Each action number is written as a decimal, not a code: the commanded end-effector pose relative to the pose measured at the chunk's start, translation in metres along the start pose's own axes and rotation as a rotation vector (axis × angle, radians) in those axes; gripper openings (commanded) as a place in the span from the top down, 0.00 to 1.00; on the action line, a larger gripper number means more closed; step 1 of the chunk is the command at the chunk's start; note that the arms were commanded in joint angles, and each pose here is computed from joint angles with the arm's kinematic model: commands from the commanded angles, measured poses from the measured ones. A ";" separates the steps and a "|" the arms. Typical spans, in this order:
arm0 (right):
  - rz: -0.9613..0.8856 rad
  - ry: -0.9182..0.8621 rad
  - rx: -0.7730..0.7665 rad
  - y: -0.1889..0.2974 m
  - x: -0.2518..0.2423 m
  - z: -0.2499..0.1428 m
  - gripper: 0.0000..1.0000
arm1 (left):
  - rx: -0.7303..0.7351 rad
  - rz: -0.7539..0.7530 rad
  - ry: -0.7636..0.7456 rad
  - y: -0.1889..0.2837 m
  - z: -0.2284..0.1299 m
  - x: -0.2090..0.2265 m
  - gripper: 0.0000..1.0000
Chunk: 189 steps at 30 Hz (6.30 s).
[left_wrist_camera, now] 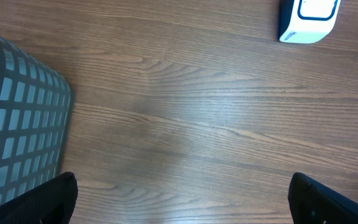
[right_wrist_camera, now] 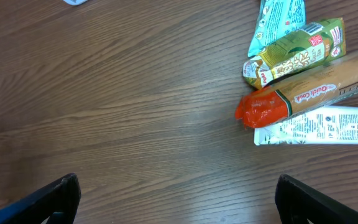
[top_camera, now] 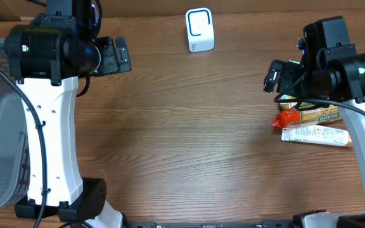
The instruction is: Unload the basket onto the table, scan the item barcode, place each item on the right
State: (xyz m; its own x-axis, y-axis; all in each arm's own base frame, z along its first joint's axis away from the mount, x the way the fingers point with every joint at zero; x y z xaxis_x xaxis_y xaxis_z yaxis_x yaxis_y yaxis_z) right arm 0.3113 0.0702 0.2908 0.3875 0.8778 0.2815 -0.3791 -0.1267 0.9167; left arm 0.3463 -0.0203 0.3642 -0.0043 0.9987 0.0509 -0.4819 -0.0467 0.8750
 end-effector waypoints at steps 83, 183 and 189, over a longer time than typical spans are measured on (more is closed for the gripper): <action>0.722 -0.085 -1.257 0.003 -0.103 -0.060 0.00 | 0.003 0.010 -0.018 -0.001 0.000 0.002 0.00; 0.549 -0.090 -1.036 -0.068 -0.121 -0.076 0.00 | -0.488 0.016 0.047 0.017 -0.096 0.015 0.00; 0.549 -0.090 -1.036 -0.068 -0.121 -0.076 0.00 | -0.651 -0.044 -0.015 -0.027 -0.111 0.001 0.00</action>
State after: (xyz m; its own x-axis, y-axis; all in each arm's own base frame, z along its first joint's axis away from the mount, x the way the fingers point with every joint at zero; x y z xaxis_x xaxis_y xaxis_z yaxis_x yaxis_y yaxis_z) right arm 0.2261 0.0095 0.1756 -0.0032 0.7834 0.6215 -0.9998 -0.0139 0.0123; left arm 0.2639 -0.0064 0.3139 -0.0472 0.9989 0.0010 -0.9109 -0.0435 0.4103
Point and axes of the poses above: each gripper's point midway between its finger pads, its own y axis back along the fingers, its own x axis along the line the jaws close on, z = x × y, the point moved 2 cm from there along y, back along the fingers, and after that the axes turned 12 degrees about -y, right-handed, at the moved point
